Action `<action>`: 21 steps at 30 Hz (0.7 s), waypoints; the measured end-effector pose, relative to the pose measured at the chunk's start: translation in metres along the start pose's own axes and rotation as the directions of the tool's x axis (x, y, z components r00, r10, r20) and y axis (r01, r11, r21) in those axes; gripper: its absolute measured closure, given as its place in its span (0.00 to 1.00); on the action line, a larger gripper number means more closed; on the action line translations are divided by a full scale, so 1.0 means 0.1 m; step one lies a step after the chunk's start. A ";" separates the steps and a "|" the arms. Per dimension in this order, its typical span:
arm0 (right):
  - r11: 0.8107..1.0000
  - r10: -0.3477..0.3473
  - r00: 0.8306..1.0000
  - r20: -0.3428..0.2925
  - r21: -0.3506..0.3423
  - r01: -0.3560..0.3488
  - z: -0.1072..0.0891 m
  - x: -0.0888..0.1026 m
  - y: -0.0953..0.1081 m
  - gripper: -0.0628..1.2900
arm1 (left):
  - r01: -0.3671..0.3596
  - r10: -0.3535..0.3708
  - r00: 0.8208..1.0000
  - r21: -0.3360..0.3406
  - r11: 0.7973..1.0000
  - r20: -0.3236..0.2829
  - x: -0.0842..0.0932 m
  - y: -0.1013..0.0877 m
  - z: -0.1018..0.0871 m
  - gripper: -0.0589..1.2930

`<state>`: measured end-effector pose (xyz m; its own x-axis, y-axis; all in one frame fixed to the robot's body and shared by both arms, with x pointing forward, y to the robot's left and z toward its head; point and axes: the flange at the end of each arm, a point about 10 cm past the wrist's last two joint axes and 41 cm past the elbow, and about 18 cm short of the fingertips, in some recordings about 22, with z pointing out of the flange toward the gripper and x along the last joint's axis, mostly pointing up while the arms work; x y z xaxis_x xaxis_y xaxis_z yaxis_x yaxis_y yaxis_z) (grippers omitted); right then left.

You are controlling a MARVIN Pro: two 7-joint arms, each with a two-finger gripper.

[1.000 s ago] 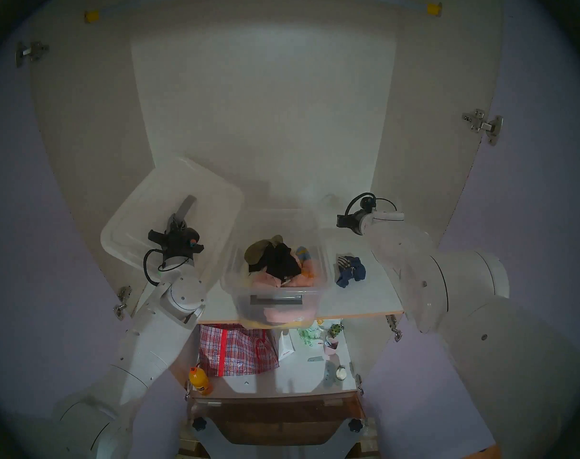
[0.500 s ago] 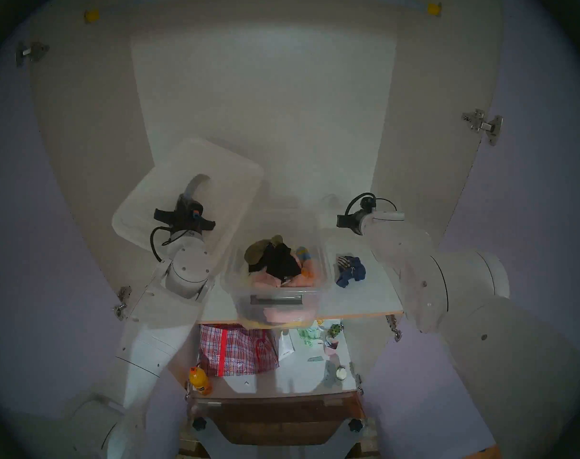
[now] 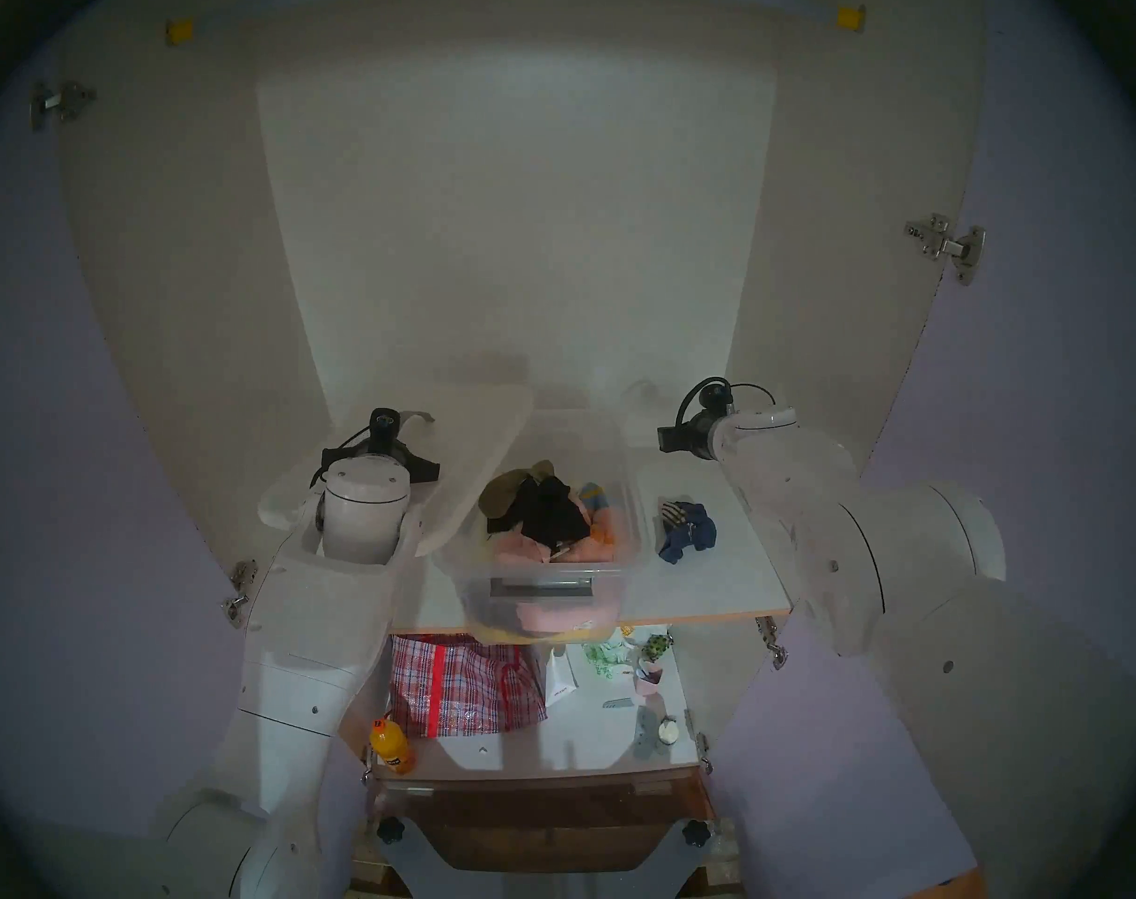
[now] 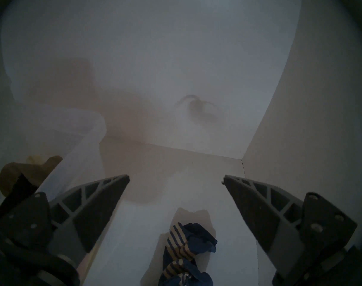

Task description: Take clothing out of the storage bin and put the lid back on the bin

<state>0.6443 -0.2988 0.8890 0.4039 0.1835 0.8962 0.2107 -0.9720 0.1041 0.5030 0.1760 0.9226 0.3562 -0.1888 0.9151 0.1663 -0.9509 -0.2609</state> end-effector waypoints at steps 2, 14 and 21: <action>1.000 -0.008 1.000 0.000 0.005 0.008 -0.01 0.01 0.01 0.03 | 0.002 -0.002 1.000 -0.012 1.000 0.011 0.11 0.05 -0.04 0.91; 1.000 -0.024 1.000 -0.007 0.020 0.024 -0.03 0.04 0.06 0.03 | -0.024 0.020 0.999 -0.102 0.994 -0.045 0.37 0.84 -0.47 0.91; 0.999 -0.025 1.000 -0.011 0.024 0.025 -0.03 0.04 0.06 0.03 | -0.069 0.069 0.998 0.018 0.997 -0.008 0.20 1.11 -0.57 0.91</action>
<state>0.6444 -0.3044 0.8950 0.3884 0.2059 0.8982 0.2418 -0.9633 0.1163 0.4765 0.0524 0.9289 0.3595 -0.2560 0.8973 0.1577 -0.9311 -0.3288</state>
